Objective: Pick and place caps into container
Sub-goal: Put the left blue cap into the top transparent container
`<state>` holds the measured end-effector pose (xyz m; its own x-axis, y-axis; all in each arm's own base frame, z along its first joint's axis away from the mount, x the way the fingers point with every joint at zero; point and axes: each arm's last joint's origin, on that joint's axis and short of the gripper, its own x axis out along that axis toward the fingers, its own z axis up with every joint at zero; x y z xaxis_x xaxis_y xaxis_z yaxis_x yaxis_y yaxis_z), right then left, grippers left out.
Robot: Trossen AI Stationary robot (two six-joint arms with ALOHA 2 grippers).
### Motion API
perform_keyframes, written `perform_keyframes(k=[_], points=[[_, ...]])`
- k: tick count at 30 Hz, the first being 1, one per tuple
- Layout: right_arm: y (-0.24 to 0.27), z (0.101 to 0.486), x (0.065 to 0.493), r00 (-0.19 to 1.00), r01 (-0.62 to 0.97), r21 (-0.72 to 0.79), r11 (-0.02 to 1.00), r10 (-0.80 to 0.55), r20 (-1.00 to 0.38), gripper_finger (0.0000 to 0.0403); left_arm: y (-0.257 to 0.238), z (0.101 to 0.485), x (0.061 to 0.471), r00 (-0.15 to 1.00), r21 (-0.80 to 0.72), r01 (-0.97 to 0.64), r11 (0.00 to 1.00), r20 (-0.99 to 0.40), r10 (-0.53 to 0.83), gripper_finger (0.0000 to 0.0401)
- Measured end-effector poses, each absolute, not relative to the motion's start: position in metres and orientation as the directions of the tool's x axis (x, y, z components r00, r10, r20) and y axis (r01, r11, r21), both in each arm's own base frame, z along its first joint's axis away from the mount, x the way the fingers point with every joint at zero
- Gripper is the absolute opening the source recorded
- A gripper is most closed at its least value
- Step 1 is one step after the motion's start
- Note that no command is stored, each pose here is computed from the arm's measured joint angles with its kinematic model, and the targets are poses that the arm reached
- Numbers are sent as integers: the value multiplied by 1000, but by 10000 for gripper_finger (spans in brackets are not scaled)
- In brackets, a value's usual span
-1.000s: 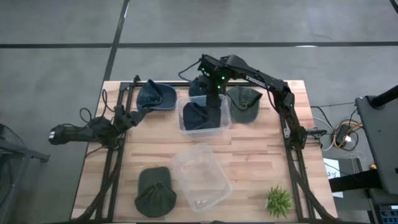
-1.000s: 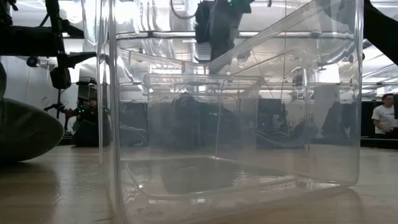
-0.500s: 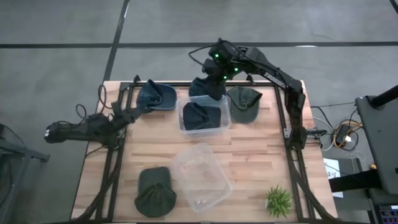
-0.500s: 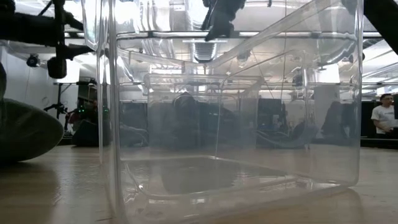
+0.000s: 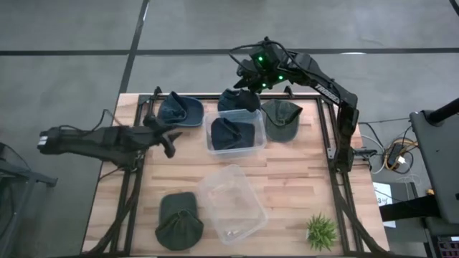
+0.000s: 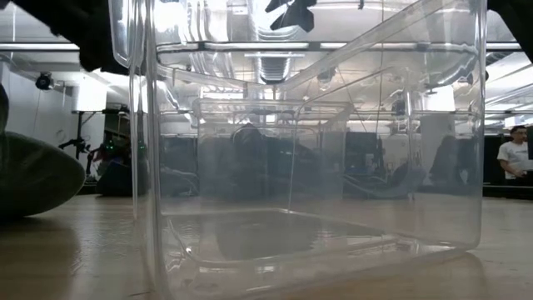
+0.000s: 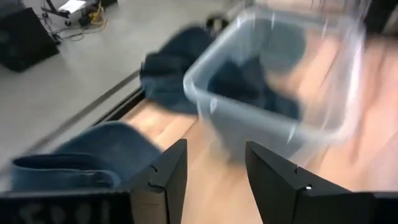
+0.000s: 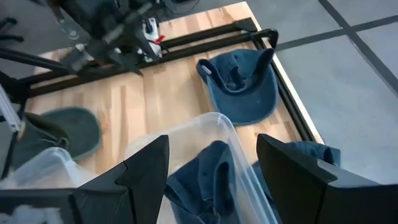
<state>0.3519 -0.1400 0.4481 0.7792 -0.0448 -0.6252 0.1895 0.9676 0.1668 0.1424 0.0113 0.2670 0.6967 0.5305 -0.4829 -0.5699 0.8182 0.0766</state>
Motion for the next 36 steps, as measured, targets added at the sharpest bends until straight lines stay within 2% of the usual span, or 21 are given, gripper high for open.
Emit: perform_keyframes(k=[6,11,14,19,25,32,36], points=[[-132,450,354,786,178,184,967,-27,-618,233,17,253,163,558,301,-487,820,-615,557,154],[-122,452,355,790,150,184,971,-5,-613,231,29,235,170,396,462,-469,753,-652,647,154],[-118,453,356,791,140,184,973,2,-612,231,38,230,173,358,542,-398,740,-651,669,154],[-116,453,357,792,135,186,973,6,-610,231,51,216,180,342,513,-330,792,-717,607,154],[-115,453,358,796,133,183,974,5,-605,231,71,202,186,275,521,-335,785,-743,610,154],[-115,454,358,800,129,176,976,3,-600,227,91,183,191,211,478,-299,826,-811,546,154],[-115,454,359,801,126,170,977,1,-599,226,100,175,197,214,472,-278,836,-818,533,154]])
